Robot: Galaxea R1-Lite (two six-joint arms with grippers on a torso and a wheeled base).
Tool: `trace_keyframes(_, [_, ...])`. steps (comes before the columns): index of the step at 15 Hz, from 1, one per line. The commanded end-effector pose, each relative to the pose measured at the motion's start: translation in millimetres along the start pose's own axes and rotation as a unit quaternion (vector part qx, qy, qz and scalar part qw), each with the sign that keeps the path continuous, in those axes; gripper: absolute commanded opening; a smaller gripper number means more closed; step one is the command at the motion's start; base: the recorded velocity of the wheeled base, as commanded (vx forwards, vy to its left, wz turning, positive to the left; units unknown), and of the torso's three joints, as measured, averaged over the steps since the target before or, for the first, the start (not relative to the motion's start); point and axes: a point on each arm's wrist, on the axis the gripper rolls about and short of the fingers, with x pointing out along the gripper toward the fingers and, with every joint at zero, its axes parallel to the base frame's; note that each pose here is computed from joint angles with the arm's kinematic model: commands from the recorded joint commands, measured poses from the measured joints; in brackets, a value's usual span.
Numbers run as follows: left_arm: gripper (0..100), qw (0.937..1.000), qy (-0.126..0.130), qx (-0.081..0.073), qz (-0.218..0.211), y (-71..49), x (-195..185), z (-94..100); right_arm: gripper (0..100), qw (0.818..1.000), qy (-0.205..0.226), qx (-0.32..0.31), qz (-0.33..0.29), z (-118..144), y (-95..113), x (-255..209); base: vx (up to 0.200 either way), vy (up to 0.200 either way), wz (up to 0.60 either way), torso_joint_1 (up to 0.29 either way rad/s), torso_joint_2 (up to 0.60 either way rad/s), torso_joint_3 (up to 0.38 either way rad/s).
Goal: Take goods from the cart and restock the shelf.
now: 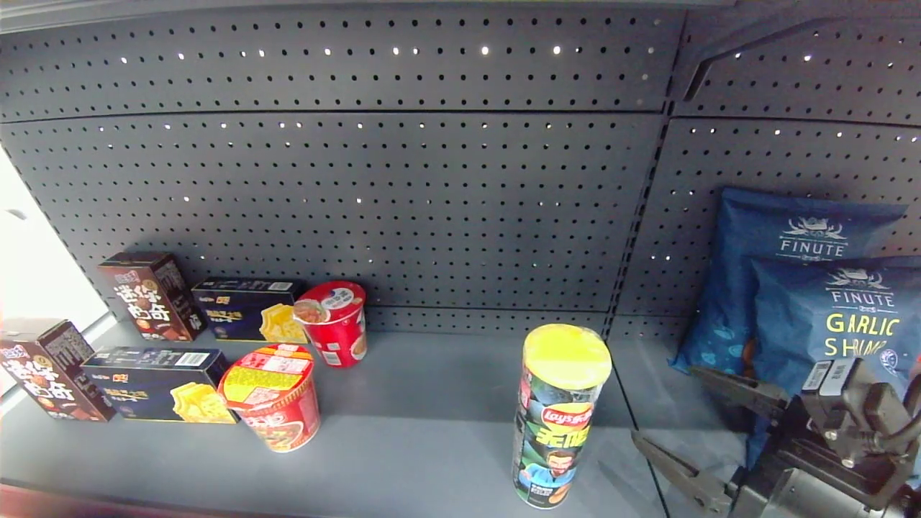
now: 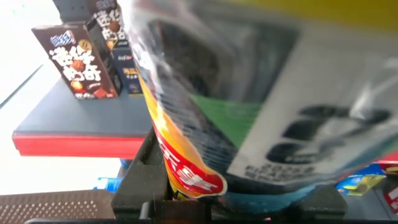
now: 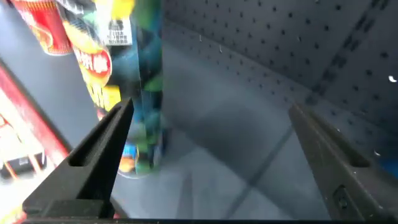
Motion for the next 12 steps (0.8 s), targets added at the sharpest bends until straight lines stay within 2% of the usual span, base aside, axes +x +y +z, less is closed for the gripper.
trace_keyframes(1, [0,0.9999,0.0,0.001,-0.013,0.7,0.4,0.3,100,1.0,-0.017,-0.011,-0.009,32.0,-4.4,-52.5,0.0,0.0,0.0,0.0,0.0,0.0])
trace_keyframes(3, [0,0.9999,-0.003,0.001,-0.015,0.8,0.4,5.4,100,0.999,0.028,-0.009,-0.029,33.2,-5.5,-87.8,0.0,0.0,0.0,0.0,0.0,0.0])
trace_keyframes(4, [0,0.9997,-0.008,0.001,-0.025,0.7,0.4,14.2,100,0.998,0.047,-0.01,-0.05,29.0,-5.8,-104.4,0.0,0.0,0.0,0.0,0.0,0.0])
trace_keyframes(6, [0,0.9981,-0.014,0.001,-0.06,0.2,2.3,34.4,100,0.997,0.039,-0.007,-0.067,26.0,-5.7,-123.1,0.0,0.0,0.0,0.0,0.0,0.0])
trace_keyframes(7, [0,0.9949,-0.012,0.002,-0.1,-2.2,11.2,60.8,100,0.995,0.038,0.004,-0.095,23.6,-7.1,-132.0,0.0,0.0,0.0,0.0,0.0,0.0])
trace_keyframes(8, [0,0.9937,-0.011,0.002,-0.112,-3.1,14.1,67.2,100,0.994,0.037,0.009,-0.106,23.4,-7.7,-133.2,0.0,0.0,0.0,0.0,0.0,0.0])
trace_keyframes(9, [0,0.9894,0.0,0.004,-0.145,-6.9,25.6,82.9,100,0.99,0.037,0.026,-0.134,23.2,-9.6,-134.6,0.0,0.0,0.0,0.0,0.0,0.0])
trace_keyframes(10, [0,0.9836,0.018,0.006,-0.179,-12.8,44.1,93.2,100,0.986,0.028,0.05,-0.157,23.4,-10.5,-137.6,0.0,0.0,0.0,0.0,0.0,0.0])
trace_keyframes(12, [0,0.9765,0.031,0.005,-0.213,-19.8,66.3,97.3,100,0.98,0.029,0.061,-0.188,17.6,-10.5,-141.8,0.0,0.0,0.0,0.0,0.0,0.0])
